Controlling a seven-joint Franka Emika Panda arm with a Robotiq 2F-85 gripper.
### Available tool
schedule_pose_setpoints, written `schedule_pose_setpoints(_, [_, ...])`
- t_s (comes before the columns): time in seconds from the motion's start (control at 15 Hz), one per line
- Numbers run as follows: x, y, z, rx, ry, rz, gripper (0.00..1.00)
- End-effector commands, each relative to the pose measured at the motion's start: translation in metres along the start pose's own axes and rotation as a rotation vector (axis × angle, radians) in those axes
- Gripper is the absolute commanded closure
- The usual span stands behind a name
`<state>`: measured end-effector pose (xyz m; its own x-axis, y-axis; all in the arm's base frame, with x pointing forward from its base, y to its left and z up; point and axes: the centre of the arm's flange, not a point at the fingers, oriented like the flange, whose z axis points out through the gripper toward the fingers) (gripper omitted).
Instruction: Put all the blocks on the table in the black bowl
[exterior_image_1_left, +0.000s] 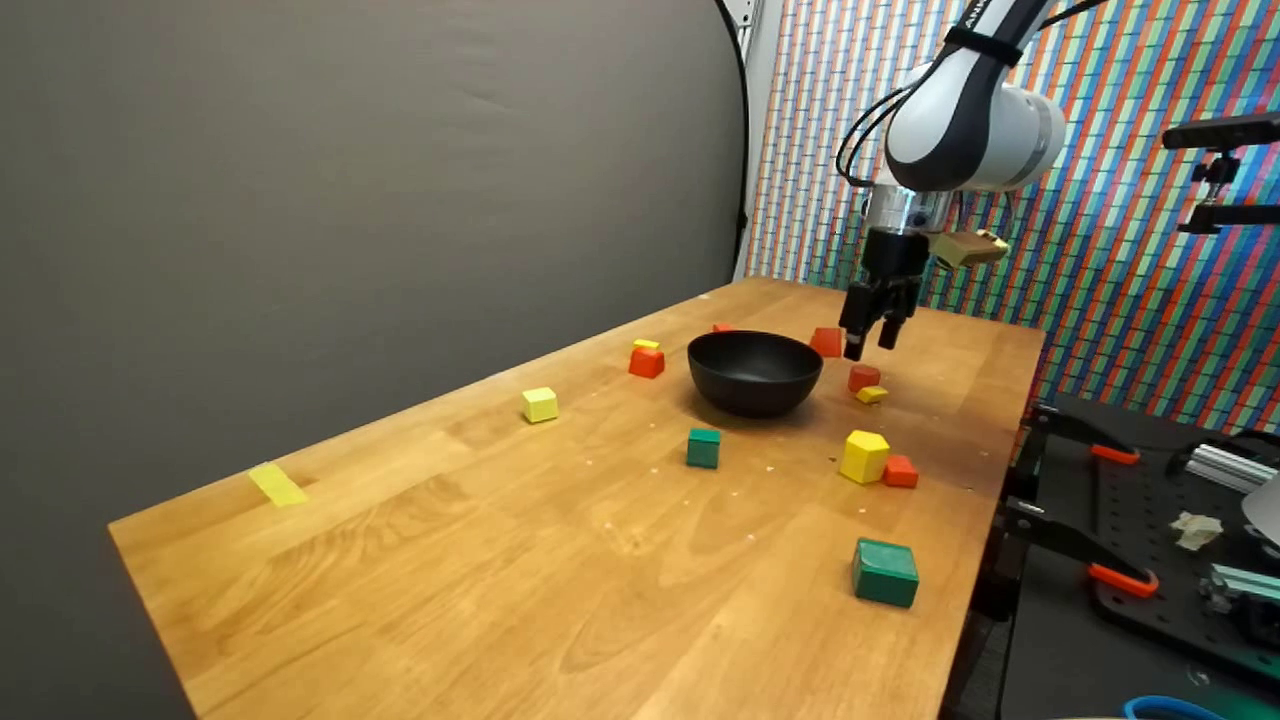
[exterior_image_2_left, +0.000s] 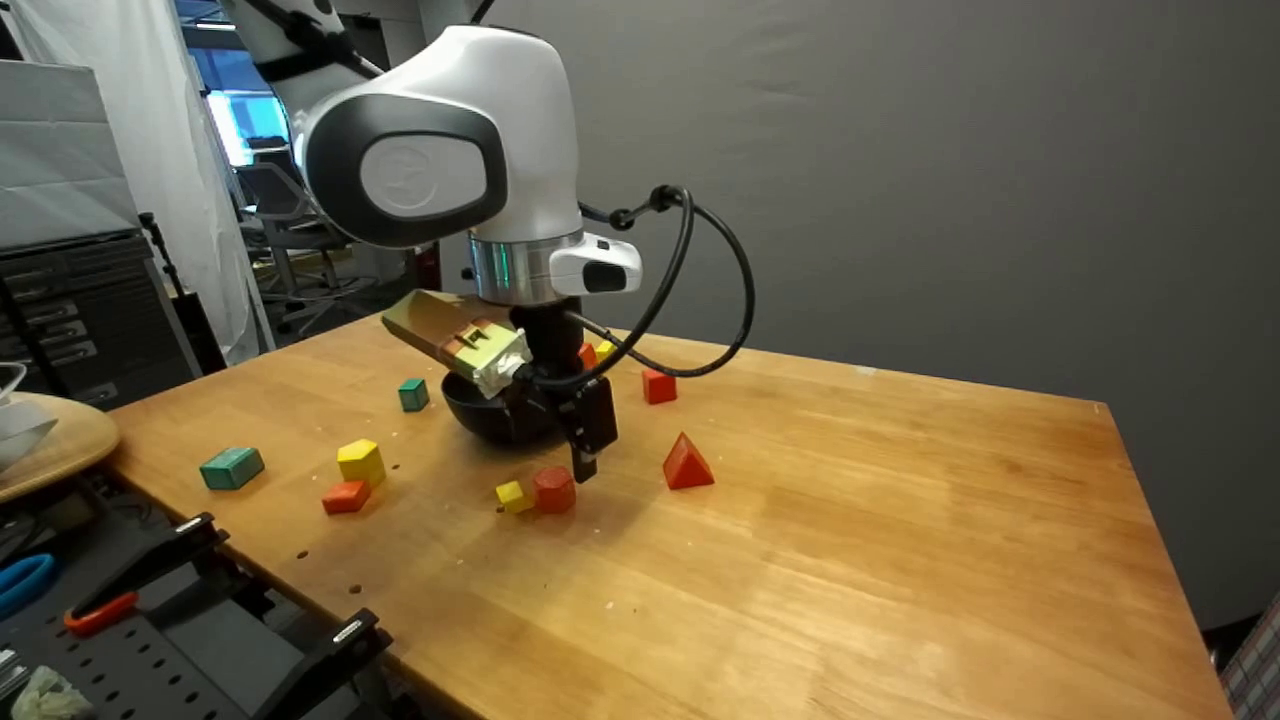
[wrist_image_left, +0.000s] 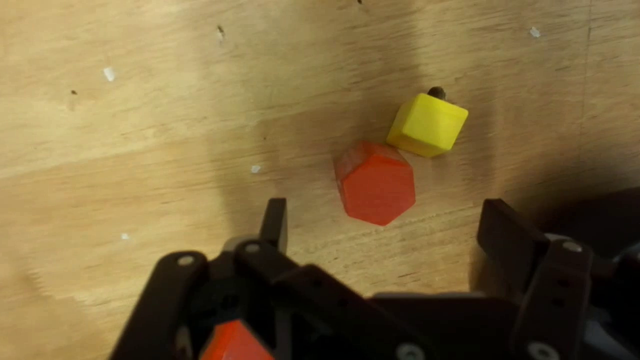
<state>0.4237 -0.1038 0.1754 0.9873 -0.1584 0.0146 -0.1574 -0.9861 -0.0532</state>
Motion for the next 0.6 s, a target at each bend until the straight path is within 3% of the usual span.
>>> schedule_pose_setpoints(0.0, [0.003,0.007,0.015,-0.002,0.012,-0.015,0.34])
schedule_pose_setpoints(0.07, [0.001,0.009,0.019,-0.006,0.006,-0.014,0.35])
schedule_pose_setpoints(0.13, [-0.001,0.012,0.023,-0.006,0.0,-0.012,0.49])
schedule_pose_setpoints(0.33, [-0.006,0.015,0.03,-0.006,-0.015,-0.013,0.74])
schedule_pose_setpoints(0.4, [-0.006,0.016,0.03,-0.006,-0.014,-0.012,0.78])
schedule_pose_setpoints(0.53, [-0.006,0.016,0.021,0.004,-0.005,-0.013,0.78])
